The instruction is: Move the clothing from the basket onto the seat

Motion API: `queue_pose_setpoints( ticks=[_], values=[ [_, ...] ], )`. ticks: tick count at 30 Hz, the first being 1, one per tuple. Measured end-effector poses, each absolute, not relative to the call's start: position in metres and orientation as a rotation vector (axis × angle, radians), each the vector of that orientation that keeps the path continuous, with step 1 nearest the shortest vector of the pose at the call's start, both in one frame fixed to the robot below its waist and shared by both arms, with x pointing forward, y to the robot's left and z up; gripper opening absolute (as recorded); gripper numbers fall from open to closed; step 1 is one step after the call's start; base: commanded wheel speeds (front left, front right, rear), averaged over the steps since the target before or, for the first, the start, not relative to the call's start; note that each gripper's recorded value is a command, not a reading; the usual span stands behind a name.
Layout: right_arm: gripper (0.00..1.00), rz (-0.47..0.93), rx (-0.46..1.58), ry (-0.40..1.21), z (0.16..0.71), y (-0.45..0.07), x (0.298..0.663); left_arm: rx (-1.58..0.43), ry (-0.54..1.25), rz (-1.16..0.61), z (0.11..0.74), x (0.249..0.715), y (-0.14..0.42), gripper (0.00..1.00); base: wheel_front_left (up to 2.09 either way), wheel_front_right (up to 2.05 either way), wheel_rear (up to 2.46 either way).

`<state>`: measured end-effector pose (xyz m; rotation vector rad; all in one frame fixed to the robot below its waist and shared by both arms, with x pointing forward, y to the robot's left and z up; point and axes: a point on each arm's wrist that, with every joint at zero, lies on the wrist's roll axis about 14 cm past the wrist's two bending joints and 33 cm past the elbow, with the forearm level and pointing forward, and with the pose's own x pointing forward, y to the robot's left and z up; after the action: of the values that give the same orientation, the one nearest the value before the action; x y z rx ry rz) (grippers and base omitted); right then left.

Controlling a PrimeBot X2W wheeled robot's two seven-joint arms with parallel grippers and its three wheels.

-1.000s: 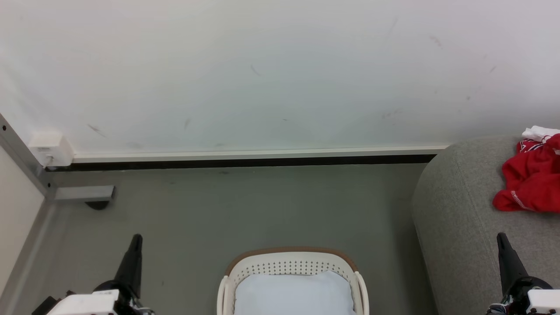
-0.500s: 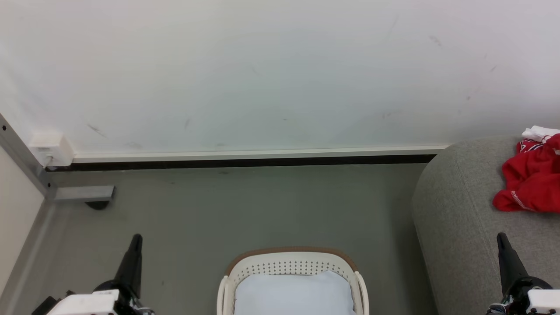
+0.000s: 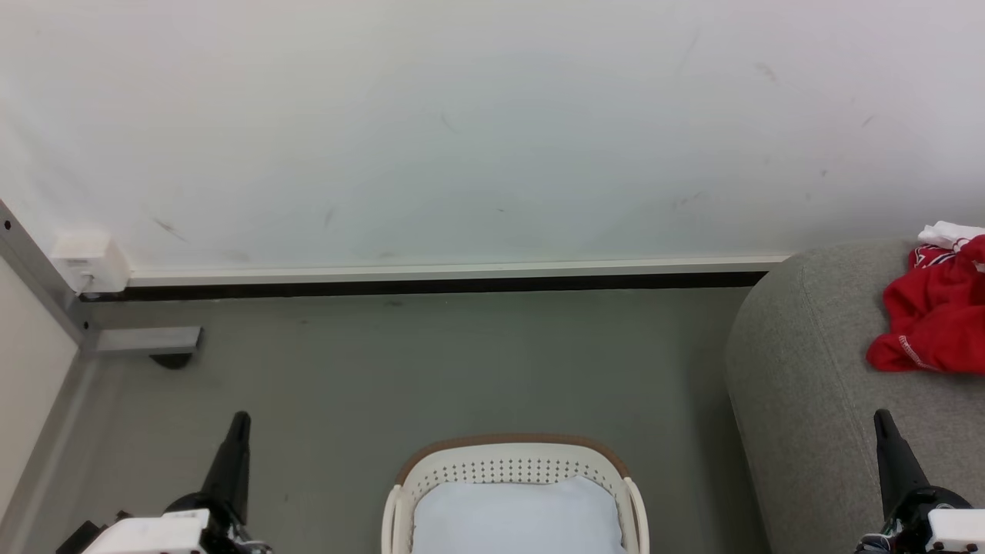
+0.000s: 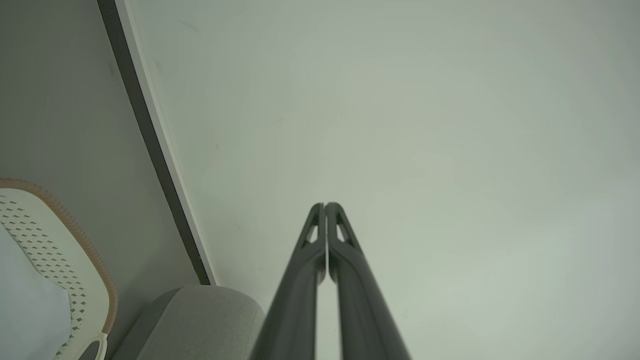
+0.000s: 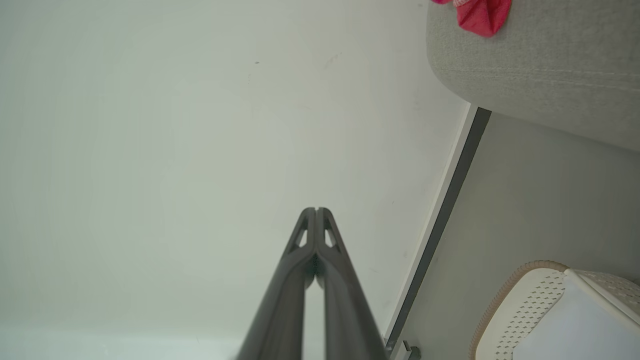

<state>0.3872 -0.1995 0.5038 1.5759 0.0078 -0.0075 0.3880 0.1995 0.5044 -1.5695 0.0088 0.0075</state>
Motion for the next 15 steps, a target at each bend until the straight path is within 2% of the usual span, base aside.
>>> queue_pose_setpoints(
  ticks=[15],
  values=[
    [0.00, -0.008, 1.576, 0.008, 0.5038, -0.1994, 0.3872, -1.569, 0.009, 0.007, 0.5044, 0.3880, 0.1995, 0.00, 0.00, 0.00, 0.00]
  ],
)
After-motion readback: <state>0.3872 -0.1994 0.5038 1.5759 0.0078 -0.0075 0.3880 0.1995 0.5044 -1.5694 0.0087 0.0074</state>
